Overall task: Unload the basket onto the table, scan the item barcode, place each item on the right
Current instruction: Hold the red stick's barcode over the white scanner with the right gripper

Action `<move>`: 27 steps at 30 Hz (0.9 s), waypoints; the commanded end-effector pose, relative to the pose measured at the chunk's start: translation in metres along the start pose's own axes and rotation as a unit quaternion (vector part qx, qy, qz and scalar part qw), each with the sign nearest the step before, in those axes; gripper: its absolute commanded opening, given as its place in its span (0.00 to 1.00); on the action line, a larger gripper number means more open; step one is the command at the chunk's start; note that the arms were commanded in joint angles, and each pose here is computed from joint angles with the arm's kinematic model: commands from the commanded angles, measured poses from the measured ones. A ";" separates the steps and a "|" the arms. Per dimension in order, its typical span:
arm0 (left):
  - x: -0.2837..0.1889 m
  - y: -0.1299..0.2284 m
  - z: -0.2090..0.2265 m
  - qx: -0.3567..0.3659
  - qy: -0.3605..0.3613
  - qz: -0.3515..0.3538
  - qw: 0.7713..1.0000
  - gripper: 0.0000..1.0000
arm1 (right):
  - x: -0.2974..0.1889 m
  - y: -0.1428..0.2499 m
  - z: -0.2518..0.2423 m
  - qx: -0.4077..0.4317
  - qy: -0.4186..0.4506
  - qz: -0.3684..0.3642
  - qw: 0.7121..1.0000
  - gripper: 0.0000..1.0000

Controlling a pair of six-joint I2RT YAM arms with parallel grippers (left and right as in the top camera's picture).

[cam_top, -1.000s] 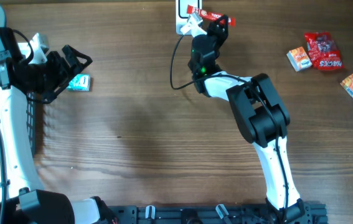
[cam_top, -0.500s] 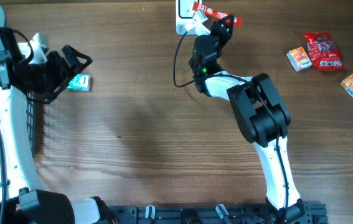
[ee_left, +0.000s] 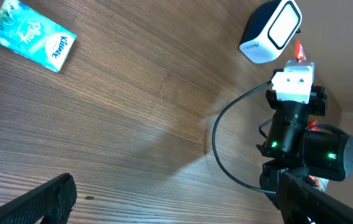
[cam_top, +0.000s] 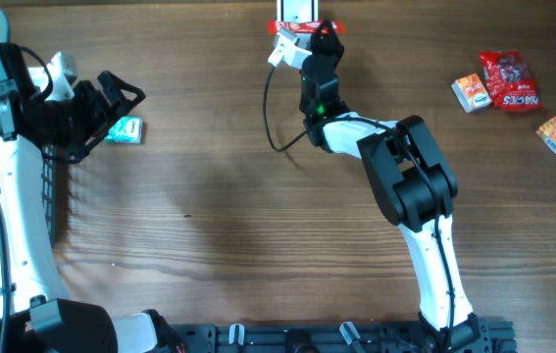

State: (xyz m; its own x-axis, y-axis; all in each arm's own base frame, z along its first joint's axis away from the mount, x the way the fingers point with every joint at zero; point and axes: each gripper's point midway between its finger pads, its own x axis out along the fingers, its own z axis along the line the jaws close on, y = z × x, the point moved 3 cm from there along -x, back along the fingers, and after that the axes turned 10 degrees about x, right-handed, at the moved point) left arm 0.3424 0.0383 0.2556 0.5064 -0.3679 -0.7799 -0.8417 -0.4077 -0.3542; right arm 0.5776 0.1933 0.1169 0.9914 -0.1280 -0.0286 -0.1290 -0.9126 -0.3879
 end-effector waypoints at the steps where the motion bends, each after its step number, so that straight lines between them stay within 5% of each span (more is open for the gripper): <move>1: -0.006 -0.004 -0.001 0.002 -0.003 -0.011 1.000 1.00 | 0.008 0.000 0.007 0.059 -0.020 -0.045 0.997 0.04; 14: -0.006 -0.004 -0.001 0.002 -0.003 -0.011 1.000 1.00 | 0.046 0.017 -0.048 0.105 0.021 -0.063 0.992 0.04; 23: -0.006 -0.004 -0.002 0.003 -0.002 -0.011 1.000 1.00 | 0.052 0.050 -0.039 0.256 0.020 0.062 0.964 0.04; 27: -0.005 -0.003 -0.003 0.005 -0.002 -0.010 1.000 1.00 | 0.054 0.034 -0.024 0.203 -0.045 0.052 0.977 0.04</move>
State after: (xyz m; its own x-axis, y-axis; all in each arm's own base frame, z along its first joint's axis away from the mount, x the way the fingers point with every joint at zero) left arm 0.3424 0.0383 0.2556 0.5064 -0.3679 -0.7799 -0.8417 -0.4077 -0.3542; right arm 0.6187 0.1329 0.1194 0.9700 -0.1868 -0.1554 -0.2421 -0.6894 -0.6828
